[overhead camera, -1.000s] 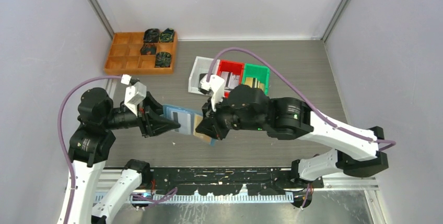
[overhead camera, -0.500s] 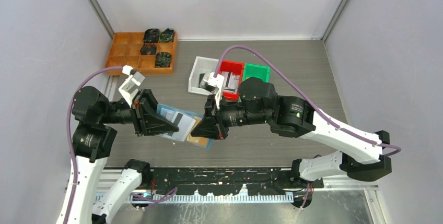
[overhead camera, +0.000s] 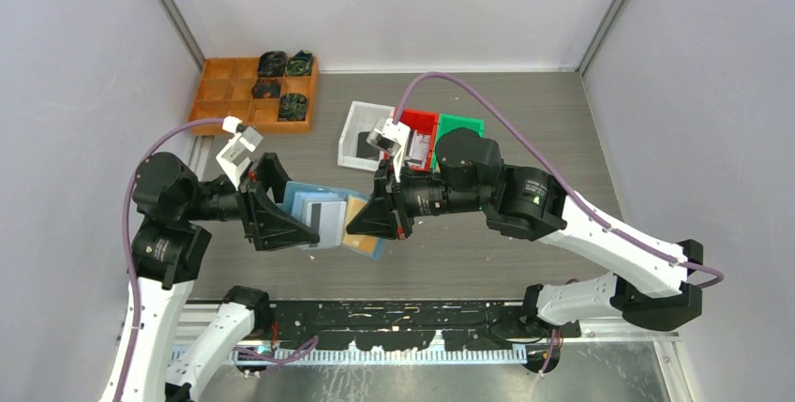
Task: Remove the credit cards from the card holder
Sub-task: Remove the credit card from the card holder.
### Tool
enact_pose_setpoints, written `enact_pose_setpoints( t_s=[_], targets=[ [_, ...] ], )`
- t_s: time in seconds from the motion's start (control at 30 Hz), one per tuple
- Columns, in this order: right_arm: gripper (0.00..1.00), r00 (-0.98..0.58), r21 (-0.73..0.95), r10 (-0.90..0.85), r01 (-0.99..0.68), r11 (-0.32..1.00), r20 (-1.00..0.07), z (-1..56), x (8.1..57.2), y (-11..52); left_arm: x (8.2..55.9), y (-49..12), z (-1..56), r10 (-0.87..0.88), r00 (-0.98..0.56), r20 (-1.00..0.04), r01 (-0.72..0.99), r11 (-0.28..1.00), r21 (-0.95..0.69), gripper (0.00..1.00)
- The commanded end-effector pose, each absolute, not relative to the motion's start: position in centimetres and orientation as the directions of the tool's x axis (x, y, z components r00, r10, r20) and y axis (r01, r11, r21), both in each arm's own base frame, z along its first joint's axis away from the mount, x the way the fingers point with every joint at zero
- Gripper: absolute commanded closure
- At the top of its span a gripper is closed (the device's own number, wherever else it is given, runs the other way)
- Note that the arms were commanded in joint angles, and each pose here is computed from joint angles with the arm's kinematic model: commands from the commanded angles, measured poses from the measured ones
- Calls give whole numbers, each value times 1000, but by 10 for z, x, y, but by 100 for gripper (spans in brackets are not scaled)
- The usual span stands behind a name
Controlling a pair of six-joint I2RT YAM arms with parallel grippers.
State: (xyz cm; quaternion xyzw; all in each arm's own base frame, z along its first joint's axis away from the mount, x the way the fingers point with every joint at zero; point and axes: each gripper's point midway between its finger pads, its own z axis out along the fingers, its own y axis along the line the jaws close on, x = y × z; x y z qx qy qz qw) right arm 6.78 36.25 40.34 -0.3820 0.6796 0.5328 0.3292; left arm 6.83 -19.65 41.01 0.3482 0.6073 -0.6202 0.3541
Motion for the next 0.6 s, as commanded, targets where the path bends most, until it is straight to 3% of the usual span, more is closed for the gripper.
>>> enact_pose_setpoints(
  t_s=[0.0,0.13,0.3,0.47,0.57],
  targets=[
    [99,-491,480,-132,-871,108,-861,435,65,364,87,-197,398,-50,-478,-877,873,88,-480,39],
    [99,-492,477,-148,-869,129,-858,430,66,361,107,-195,393,-68,-454,-889,866,199,-458,52],
    [99,-473,460,-145,-881,111,-869,430,62,354,102,-196,397,-48,-451,-891,877,162,-452,61],
    [99,-467,458,-137,-884,94,-874,429,61,356,86,-199,402,-23,-499,-866,865,40,-500,62],
    [99,-474,466,-137,-880,89,-870,426,63,361,83,-199,404,-16,-508,-861,861,13,-508,57]
  ],
)
